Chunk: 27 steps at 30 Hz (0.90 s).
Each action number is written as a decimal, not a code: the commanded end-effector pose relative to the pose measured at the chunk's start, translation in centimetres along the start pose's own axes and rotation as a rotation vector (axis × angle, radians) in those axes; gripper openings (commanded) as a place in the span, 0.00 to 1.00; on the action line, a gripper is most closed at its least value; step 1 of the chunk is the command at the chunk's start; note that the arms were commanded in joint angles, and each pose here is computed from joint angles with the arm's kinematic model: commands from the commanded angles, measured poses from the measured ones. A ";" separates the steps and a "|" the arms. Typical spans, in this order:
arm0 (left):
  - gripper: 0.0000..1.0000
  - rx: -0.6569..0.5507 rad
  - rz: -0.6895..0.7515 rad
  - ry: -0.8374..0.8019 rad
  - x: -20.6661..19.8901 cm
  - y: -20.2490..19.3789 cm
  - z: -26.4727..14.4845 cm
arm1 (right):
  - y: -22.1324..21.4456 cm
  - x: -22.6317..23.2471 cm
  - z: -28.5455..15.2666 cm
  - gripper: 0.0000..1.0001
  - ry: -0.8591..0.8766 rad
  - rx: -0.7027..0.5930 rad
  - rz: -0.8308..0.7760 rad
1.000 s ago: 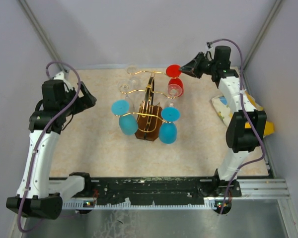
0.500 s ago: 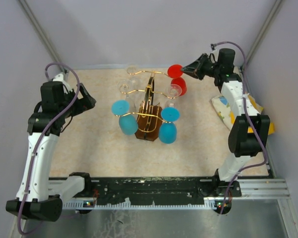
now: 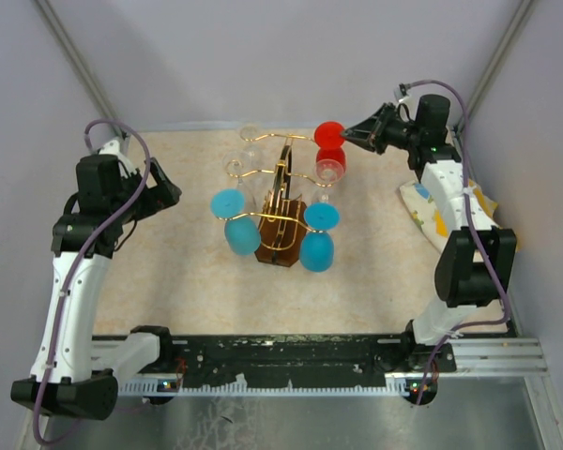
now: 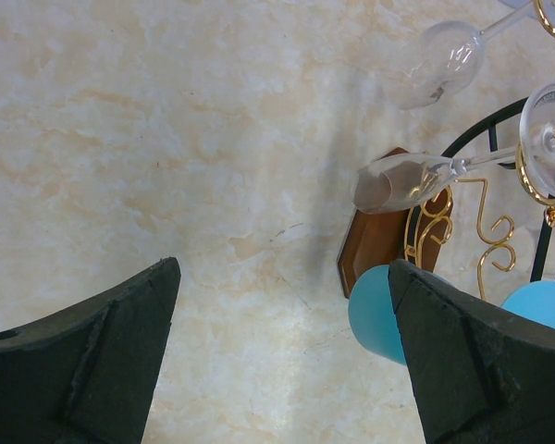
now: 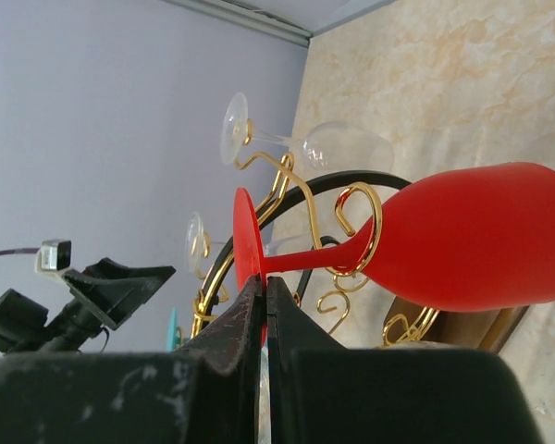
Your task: Take the wine glass off the wine glass rack
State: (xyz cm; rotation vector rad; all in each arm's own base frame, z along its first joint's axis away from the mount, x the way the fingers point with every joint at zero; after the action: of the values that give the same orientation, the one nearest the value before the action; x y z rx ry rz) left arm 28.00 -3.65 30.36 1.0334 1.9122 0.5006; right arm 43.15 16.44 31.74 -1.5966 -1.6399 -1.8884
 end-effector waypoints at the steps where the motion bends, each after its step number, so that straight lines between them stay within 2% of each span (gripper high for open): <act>1: 0.99 0.001 -0.001 -0.014 0.0 -0.2 -0.3 | 0.1 3.9 -1.3 0.00 0.115 0.004 -0.045; 13: 0.99 0.014 -0.008 -0.017 0.2 -0.8 -0.3 | -0.2 5.2 0.1 0.00 0.168 0.032 -0.033; 15: 0.99 0.013 -0.004 -0.012 0.3 -0.8 -0.4 | -0.4 3.9 1.0 0.00 0.157 0.048 -0.005; 27: 1.00 0.016 -0.003 -0.010 0.5 -1.1 -0.2 | 0.5 3.5 2.8 0.00 0.193 0.036 -0.007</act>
State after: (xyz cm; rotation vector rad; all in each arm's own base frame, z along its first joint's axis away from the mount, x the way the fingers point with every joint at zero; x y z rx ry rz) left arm 27.36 -3.80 29.32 1.0480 1.9252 0.4808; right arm 44.26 18.51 30.20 -1.5411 -1.5619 -1.8371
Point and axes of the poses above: each gripper's point midway between its finger pads, its own z axis out along the fingers, its own x axis along the line the jaws close on, y = z × x, the point moved 1 cm from there along -z, back along the fingers, and after that the axes turned 14 degrees about -z, right-handed, at the moved point
